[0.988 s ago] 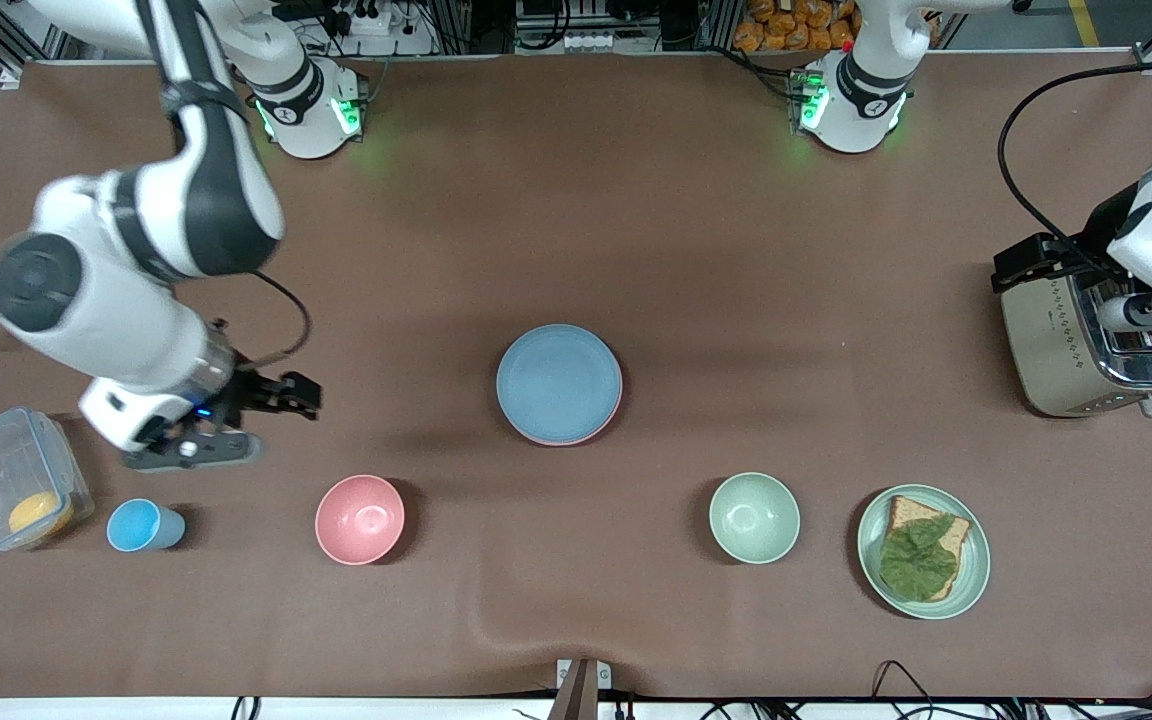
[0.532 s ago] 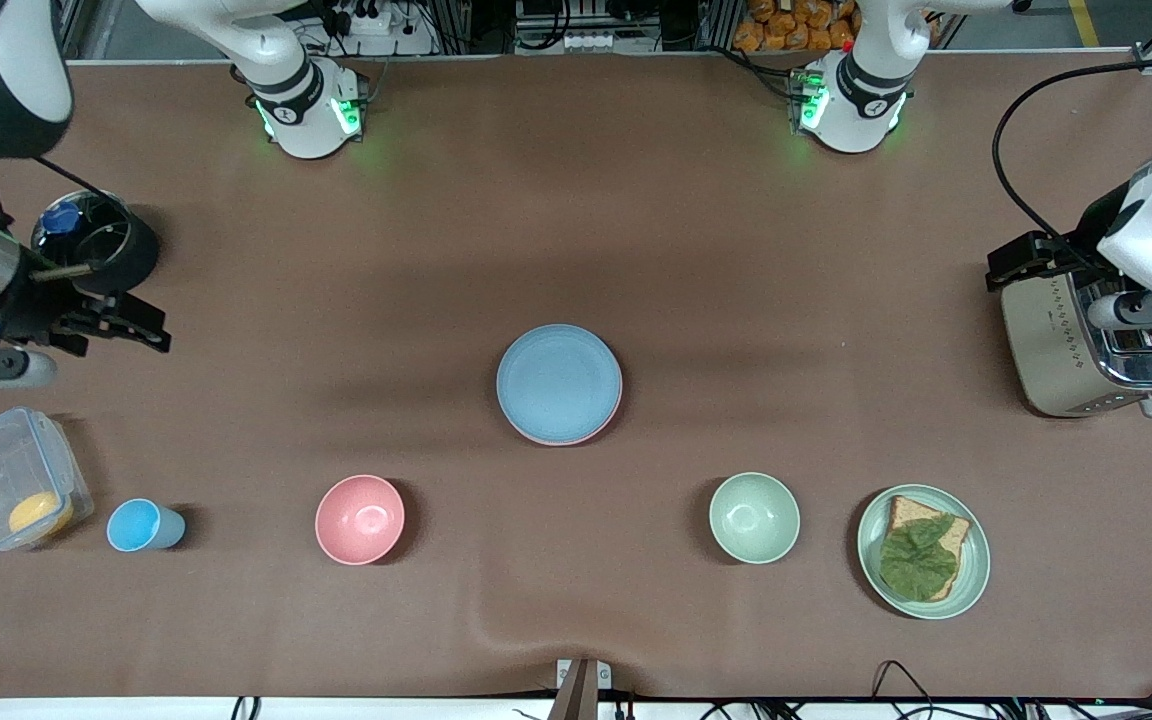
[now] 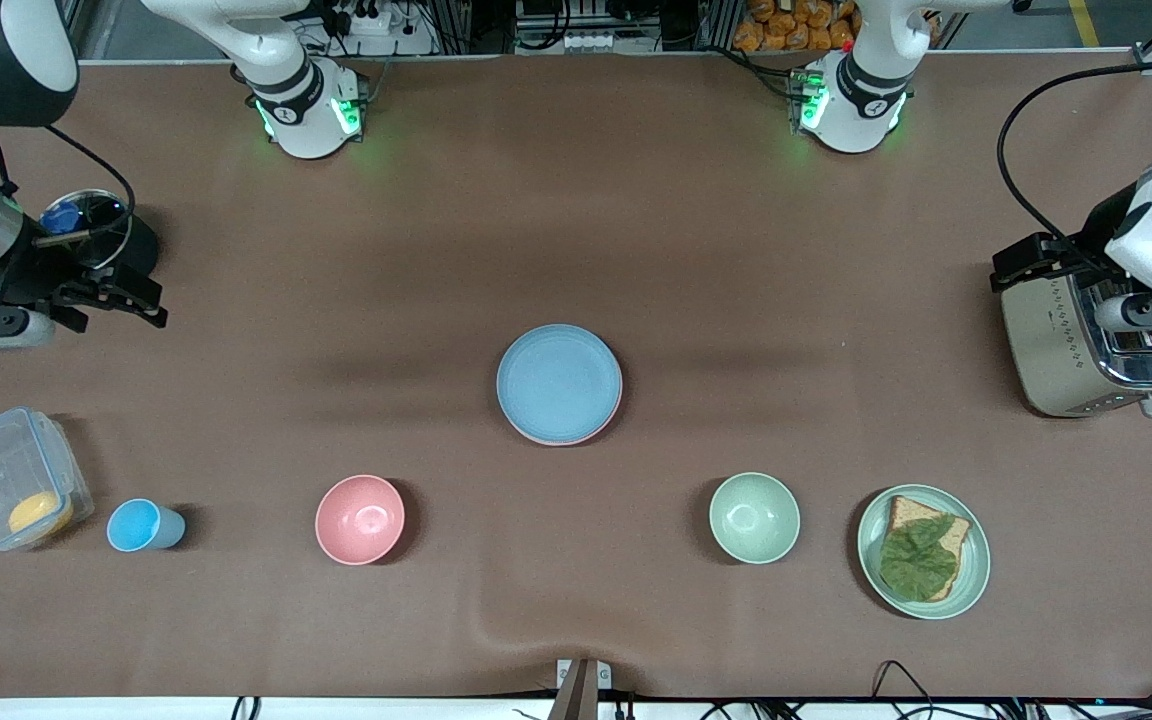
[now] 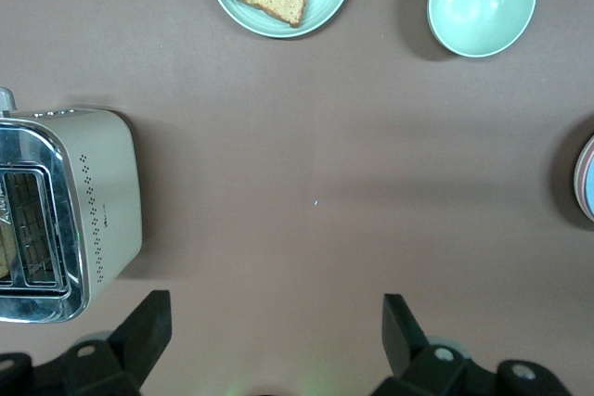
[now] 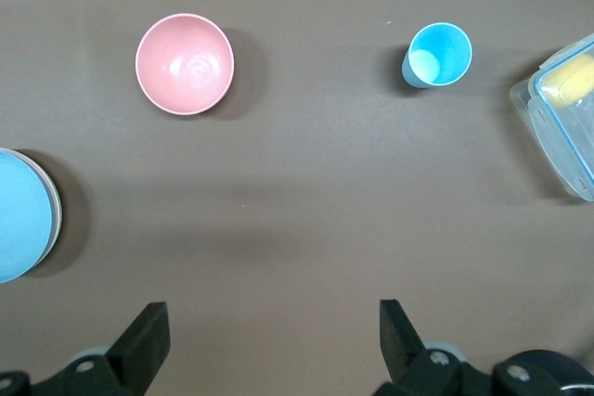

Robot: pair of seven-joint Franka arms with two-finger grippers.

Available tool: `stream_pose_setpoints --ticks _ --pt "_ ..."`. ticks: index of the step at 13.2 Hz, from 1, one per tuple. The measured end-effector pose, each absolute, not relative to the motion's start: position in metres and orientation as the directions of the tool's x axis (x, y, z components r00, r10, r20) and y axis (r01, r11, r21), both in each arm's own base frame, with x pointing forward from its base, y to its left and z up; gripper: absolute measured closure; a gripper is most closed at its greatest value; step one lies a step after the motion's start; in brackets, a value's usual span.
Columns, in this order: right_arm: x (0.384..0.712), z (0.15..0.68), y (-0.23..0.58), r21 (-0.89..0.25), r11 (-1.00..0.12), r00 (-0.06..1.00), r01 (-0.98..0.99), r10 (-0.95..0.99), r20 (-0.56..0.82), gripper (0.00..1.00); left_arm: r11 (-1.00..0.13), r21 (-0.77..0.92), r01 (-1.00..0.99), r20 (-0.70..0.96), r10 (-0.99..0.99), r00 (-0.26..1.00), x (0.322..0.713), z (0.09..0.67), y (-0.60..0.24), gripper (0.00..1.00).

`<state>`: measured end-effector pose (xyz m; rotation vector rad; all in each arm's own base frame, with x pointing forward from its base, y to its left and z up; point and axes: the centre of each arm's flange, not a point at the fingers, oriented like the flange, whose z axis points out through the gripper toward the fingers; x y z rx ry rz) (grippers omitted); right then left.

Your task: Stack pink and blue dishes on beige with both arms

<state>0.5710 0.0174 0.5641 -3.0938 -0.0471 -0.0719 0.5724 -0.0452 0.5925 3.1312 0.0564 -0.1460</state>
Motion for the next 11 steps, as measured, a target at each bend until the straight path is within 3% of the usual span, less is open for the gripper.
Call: stream_pose_setpoints --ticks 11 --pt "0.5670 0.5639 0.0213 -0.039 -0.998 0.999 0.043 0.042 0.017 0.00 -0.999 0.003 0.046 -0.106 0.046 0.993 0.5753 0.5860 -0.0397 0.00"
